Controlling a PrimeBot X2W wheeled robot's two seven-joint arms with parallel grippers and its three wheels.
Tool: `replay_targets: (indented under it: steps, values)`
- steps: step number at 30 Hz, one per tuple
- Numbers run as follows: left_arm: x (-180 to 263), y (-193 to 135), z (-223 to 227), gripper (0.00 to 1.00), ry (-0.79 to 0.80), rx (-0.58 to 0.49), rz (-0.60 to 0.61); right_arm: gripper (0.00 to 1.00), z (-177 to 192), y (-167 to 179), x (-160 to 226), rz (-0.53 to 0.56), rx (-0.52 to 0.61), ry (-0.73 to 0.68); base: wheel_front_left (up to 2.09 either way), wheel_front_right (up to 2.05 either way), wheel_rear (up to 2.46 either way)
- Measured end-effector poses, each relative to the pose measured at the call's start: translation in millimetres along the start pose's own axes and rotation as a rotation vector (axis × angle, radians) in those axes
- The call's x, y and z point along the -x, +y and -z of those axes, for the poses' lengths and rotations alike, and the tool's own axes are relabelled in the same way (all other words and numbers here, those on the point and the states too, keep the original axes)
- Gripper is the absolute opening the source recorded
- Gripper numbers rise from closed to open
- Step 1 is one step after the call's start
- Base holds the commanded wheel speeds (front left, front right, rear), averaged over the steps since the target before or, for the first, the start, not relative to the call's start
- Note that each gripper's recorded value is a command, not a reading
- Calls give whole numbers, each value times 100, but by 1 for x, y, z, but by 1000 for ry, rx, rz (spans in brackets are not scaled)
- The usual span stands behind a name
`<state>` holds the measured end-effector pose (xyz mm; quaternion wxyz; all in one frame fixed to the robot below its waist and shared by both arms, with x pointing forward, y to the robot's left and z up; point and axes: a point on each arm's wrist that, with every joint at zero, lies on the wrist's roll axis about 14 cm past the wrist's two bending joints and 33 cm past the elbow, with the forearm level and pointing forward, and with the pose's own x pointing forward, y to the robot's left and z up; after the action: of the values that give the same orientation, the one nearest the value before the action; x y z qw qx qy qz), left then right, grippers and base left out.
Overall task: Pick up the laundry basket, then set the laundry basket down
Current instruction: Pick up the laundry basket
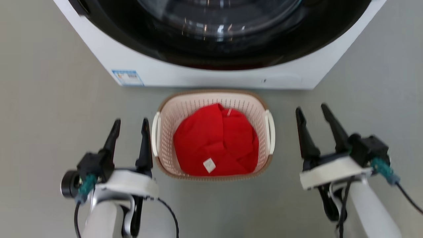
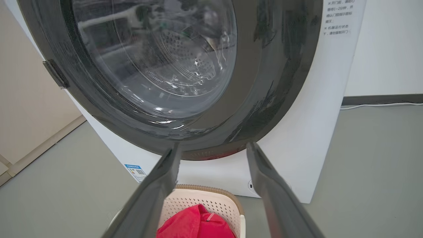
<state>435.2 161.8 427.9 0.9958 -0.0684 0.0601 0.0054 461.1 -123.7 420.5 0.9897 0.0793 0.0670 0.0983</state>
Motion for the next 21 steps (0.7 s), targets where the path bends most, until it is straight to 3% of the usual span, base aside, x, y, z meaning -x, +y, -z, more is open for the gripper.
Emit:
replay_targets:
  steps: [8,21]
  values:
    - [-49,4,45,100,93,6,8,100,41,-13,-53,-2,33,75,0,0,0]
    - [-90,17,139,100,292,6,6,100,139,-30,-93,9,35,250,0,0,0]
